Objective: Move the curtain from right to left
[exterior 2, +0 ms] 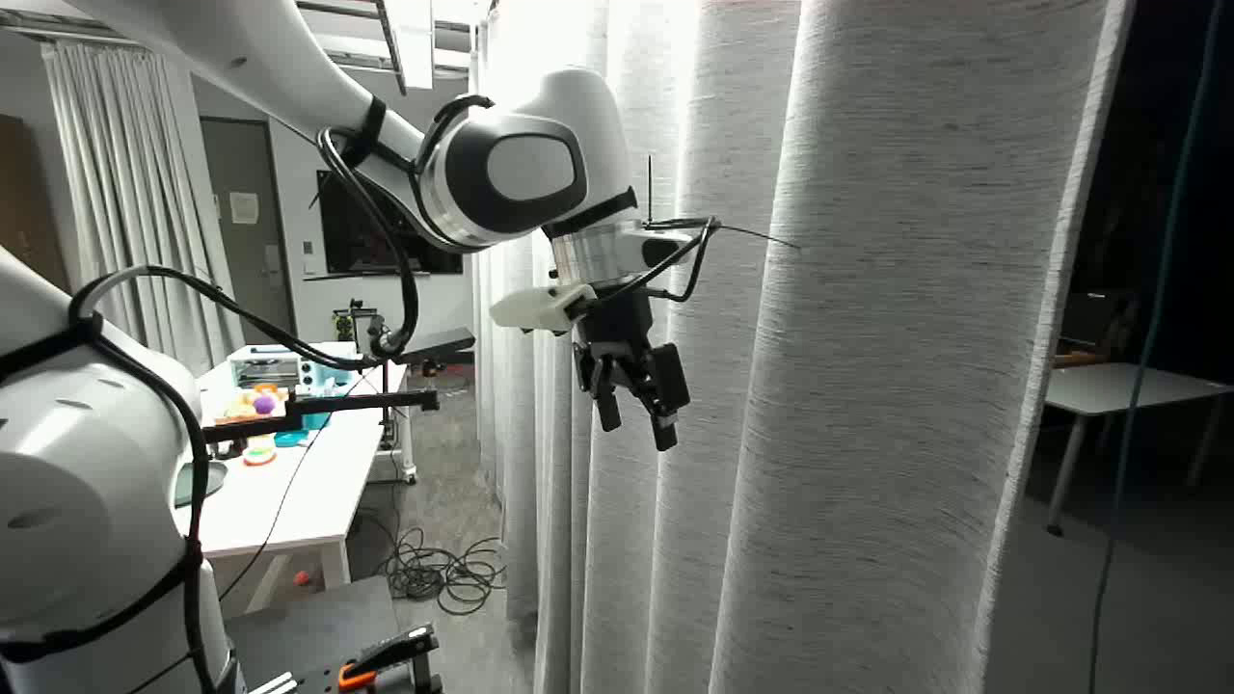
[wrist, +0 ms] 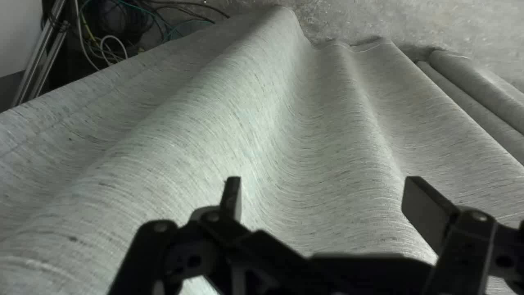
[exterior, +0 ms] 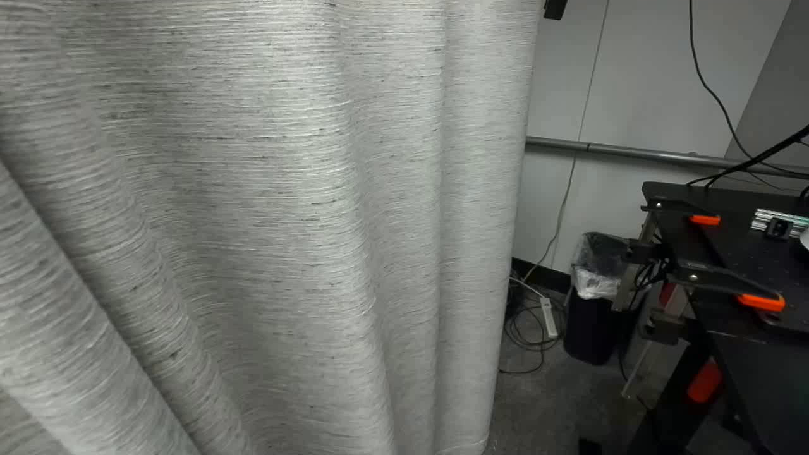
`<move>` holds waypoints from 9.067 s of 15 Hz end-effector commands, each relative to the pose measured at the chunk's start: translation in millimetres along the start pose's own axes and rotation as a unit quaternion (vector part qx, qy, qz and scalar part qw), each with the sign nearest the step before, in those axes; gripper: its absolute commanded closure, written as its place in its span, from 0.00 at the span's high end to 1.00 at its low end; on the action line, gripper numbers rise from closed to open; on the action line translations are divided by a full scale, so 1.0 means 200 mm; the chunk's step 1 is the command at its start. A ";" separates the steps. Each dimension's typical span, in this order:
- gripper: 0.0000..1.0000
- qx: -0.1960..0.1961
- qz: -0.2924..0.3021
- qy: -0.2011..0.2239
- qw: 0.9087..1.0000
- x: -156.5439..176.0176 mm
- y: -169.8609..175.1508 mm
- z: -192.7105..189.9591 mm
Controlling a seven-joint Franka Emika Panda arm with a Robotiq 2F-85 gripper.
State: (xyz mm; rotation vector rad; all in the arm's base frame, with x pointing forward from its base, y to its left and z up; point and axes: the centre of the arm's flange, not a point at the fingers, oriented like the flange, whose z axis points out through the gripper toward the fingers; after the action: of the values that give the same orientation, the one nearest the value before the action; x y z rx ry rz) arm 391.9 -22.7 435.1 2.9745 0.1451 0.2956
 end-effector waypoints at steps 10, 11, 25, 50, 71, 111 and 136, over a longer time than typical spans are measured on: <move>1.00 0.000 0.000 -0.001 1.000 0.00 0.00 0.00; 1.00 0.000 0.000 -0.001 1.000 0.00 0.00 0.00; 1.00 -0.030 0.131 0.055 0.989 -0.03 0.11 0.02; 0.65 -0.233 0.325 0.230 0.887 -0.07 0.49 0.08; 0.00 -0.189 0.183 0.194 0.945 0.24 0.10 0.34; 0.00 0.148 -0.440 0.414 0.783 -0.15 -2.73 -0.17; 0.00 0.123 -0.484 0.406 0.765 0.47 -3.03 0.10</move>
State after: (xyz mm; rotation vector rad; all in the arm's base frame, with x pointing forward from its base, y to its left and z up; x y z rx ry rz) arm 437.2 550.6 406.5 2.2042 1.6415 1.5615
